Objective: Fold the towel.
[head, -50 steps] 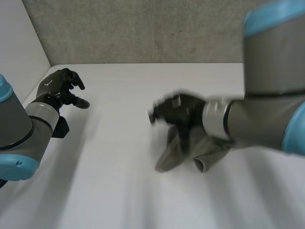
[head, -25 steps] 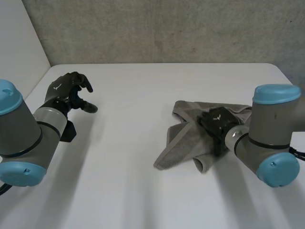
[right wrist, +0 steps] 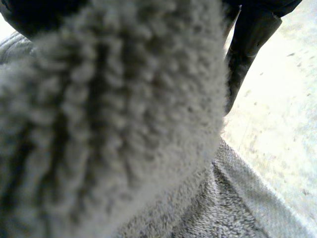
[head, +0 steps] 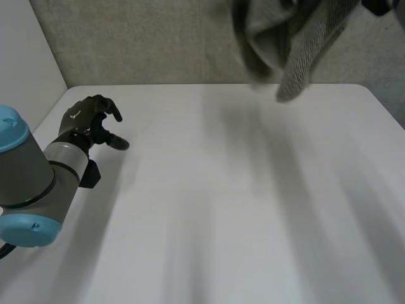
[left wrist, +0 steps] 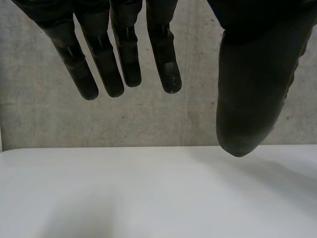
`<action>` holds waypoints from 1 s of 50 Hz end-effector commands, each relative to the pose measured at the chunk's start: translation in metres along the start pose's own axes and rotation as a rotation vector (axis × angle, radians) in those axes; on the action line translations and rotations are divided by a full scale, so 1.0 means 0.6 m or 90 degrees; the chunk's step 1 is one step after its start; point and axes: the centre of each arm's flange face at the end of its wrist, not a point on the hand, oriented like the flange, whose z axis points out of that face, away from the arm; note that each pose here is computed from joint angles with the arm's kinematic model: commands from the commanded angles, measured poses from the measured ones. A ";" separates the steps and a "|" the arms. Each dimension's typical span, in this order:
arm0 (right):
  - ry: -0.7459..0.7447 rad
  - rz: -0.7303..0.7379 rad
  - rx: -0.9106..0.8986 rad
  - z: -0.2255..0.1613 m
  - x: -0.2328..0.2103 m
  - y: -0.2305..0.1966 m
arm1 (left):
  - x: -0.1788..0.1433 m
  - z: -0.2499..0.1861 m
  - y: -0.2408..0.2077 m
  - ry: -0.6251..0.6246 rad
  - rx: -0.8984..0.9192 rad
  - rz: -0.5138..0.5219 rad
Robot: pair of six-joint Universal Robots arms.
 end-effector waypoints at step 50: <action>0.072 0.042 -0.317 -0.128 0.007 0.231 | 0.085 -0.040 -0.142 0.062 0.022 0.072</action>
